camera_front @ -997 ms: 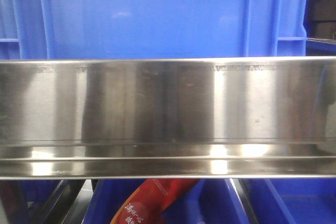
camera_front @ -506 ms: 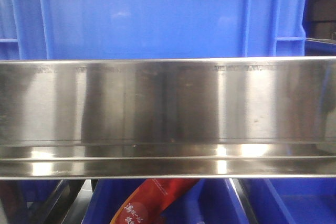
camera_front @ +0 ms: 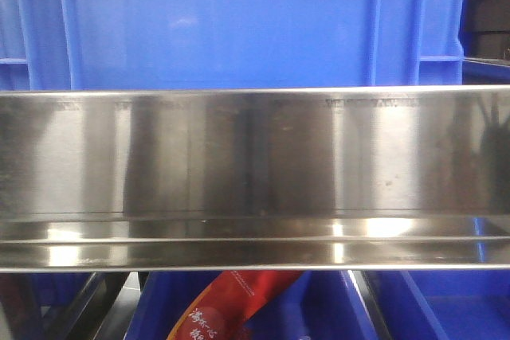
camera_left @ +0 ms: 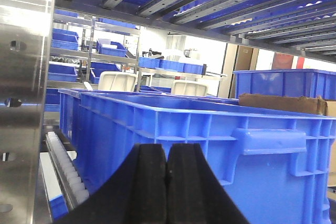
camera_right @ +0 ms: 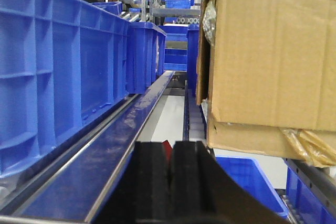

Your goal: Grab block from conveyor and place in blue bin

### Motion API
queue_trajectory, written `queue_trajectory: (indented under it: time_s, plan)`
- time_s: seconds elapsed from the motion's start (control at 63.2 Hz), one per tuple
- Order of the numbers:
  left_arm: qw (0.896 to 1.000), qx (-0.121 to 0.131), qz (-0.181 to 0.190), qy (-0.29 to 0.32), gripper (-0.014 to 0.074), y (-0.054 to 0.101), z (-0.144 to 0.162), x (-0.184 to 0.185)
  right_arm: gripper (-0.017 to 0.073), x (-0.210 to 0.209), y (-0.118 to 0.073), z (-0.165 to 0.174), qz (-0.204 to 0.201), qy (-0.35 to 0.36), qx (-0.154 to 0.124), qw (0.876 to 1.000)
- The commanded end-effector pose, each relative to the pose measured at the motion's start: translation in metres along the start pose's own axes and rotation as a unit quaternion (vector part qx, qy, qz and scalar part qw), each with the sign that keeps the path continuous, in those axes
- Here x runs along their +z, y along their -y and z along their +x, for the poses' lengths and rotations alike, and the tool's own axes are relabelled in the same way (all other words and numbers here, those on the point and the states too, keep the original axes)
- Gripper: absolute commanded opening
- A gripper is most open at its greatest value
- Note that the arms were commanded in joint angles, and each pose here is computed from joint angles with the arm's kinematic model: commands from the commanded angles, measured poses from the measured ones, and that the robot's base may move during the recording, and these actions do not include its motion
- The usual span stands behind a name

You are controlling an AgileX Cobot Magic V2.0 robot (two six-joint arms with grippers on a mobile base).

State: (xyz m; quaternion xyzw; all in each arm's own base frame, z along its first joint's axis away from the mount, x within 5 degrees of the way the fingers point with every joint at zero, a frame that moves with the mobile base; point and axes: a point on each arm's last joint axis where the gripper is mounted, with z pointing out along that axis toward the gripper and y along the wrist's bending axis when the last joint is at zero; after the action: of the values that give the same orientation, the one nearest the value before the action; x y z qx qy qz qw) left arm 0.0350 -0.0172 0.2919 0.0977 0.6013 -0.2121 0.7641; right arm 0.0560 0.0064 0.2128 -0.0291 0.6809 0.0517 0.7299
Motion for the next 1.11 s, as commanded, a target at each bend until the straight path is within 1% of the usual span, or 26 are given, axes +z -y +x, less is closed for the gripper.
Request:
queue_trajectory:
  time_s: [0.0, 0.19, 1.013, 1.092]
  plan:
    - [1.0, -0.003, -0.002, 0.009, -0.0111, -0.0005, -0.0012, -0.0003, -0.0162, -0.0003, 0.0002, -0.0018, 0.002, 0.016, -0.004, 1.0]
    - [1.0, -0.003, -0.002, 0.009, -0.0111, -0.0005, -0.0012, -0.0003, -0.0162, -0.0003, 0.0002, -0.0032, 0.002, 0.023, -0.008, 1.0]
    - [1.0, -0.003, -0.002, 0.009, -0.0111, -0.0005, -0.0012, -0.0003, -0.0162, -0.0003, 0.0002, -0.0032, 0.002, 0.023, -0.008, 1.0]
    - [1.0, -0.003, 0.0, -0.005, -0.0111, -0.0003, 0.0031, 0.0, -0.0162, -0.0003, 0.0002, -0.0032, 0.002, 0.023, -0.008, 1.0]
